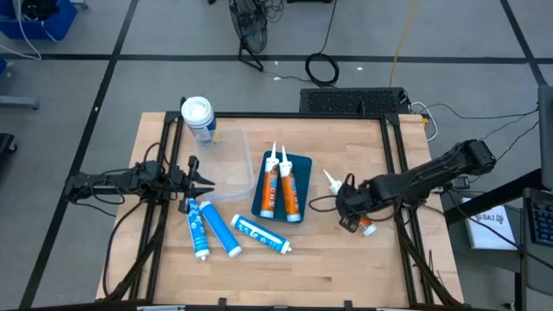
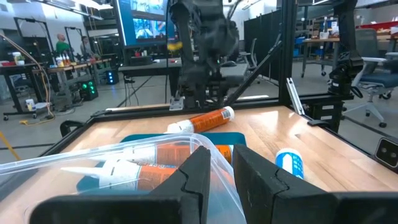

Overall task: Pick & place silicon tubes, Sealant and Lysol wipes
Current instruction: Put the orange sealant into the blue bin

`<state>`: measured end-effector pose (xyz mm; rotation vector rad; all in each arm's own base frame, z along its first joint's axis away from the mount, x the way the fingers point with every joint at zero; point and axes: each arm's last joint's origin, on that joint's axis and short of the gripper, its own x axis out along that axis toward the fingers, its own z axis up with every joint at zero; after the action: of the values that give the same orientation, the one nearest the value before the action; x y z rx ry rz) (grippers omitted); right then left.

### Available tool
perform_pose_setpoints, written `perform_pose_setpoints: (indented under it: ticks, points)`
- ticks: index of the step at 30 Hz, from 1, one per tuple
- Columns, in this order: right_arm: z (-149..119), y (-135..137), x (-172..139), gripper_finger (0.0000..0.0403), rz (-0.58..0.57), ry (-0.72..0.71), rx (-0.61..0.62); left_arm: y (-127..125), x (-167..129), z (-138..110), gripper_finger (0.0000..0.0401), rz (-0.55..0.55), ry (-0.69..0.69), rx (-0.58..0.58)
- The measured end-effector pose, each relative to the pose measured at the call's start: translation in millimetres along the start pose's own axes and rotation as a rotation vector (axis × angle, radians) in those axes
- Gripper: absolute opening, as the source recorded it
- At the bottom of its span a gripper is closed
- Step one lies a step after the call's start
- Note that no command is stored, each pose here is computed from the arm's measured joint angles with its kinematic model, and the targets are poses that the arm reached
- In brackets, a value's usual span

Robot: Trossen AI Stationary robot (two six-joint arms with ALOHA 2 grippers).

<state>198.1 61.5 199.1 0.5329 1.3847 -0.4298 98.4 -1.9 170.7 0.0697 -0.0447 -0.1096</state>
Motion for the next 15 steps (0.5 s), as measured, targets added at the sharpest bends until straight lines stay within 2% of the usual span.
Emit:
perform_pose_setpoints:
  ticks: [4,7,11,15]
  points:
    - [-9.5,-5.3,23.9,0.0281,0.091,0.060,0.052,0.0,0.0,0.0,0.0076,0.000,0.000,0.000]
    - [-18.0,-13.4,43.4,0.0300,0.088,0.115,0.093,0.0,0.0,0.0,0.0076,0.000,0.000,0.000]
    - [-20.3,-18.0,55.2,0.0305,0.126,0.088,0.112,0.1,0.0,0.9,0.0076,0.001,-0.009,0.001]
    - [-22.6,-23.0,57.5,0.0298,0.140,0.161,0.146,0.1,0.0,1.4,0.0076,0.001,-0.013,0.002]
